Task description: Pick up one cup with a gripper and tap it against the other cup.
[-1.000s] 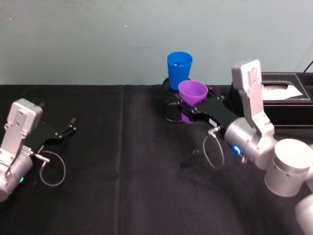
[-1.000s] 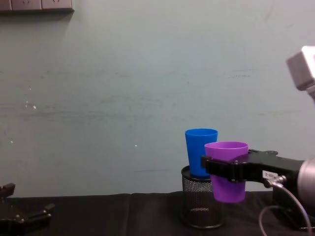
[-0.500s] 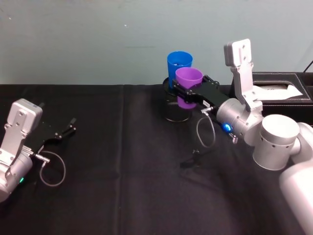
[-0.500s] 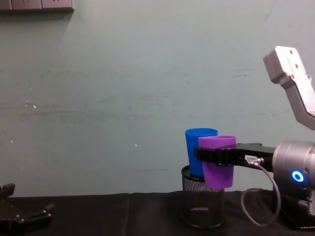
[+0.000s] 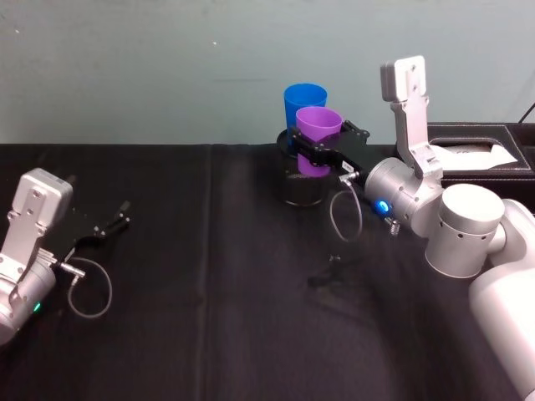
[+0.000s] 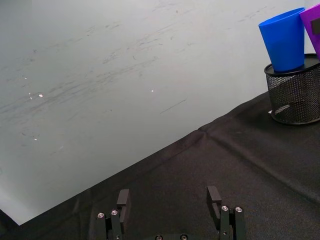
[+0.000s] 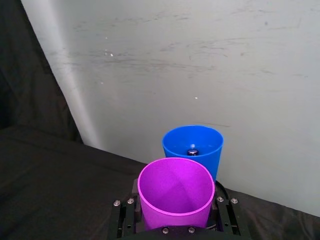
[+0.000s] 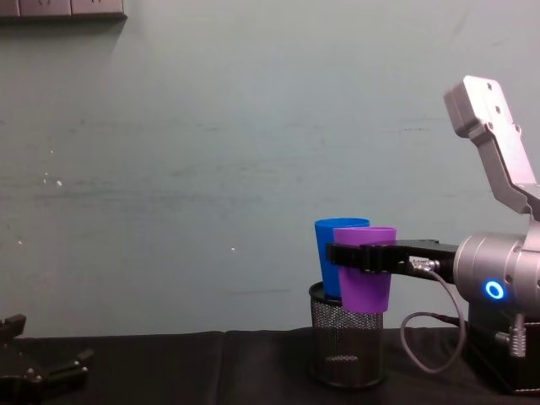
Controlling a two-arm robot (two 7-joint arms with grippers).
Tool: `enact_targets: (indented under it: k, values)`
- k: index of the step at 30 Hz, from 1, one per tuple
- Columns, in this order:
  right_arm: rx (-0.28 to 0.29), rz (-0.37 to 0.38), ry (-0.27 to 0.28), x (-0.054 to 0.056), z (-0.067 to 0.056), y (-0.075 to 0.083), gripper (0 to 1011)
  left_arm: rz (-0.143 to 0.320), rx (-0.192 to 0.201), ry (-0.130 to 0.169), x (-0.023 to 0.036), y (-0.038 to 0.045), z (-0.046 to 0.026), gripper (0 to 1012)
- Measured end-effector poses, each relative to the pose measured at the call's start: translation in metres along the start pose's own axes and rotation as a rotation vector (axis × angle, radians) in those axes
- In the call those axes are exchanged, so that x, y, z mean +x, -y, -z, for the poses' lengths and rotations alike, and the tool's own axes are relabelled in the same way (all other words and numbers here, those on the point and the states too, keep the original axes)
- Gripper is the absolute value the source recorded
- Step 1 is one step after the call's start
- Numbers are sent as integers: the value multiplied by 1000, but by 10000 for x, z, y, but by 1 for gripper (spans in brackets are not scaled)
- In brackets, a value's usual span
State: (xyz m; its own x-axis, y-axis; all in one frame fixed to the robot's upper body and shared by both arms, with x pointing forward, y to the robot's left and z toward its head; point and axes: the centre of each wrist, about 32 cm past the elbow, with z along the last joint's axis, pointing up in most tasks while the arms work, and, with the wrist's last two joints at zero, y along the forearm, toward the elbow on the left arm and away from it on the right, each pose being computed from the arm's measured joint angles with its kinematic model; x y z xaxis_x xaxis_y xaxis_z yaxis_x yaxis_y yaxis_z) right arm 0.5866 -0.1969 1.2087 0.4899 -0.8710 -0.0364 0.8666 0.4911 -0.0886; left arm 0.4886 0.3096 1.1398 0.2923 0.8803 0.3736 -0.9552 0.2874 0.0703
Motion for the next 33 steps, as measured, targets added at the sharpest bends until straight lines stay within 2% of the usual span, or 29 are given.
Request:
enact_targets:
  k: [33]
  values:
    - [0, -3, 0, -1, -1, -1, 731, 0, 0, 0, 0, 0, 0, 1000]
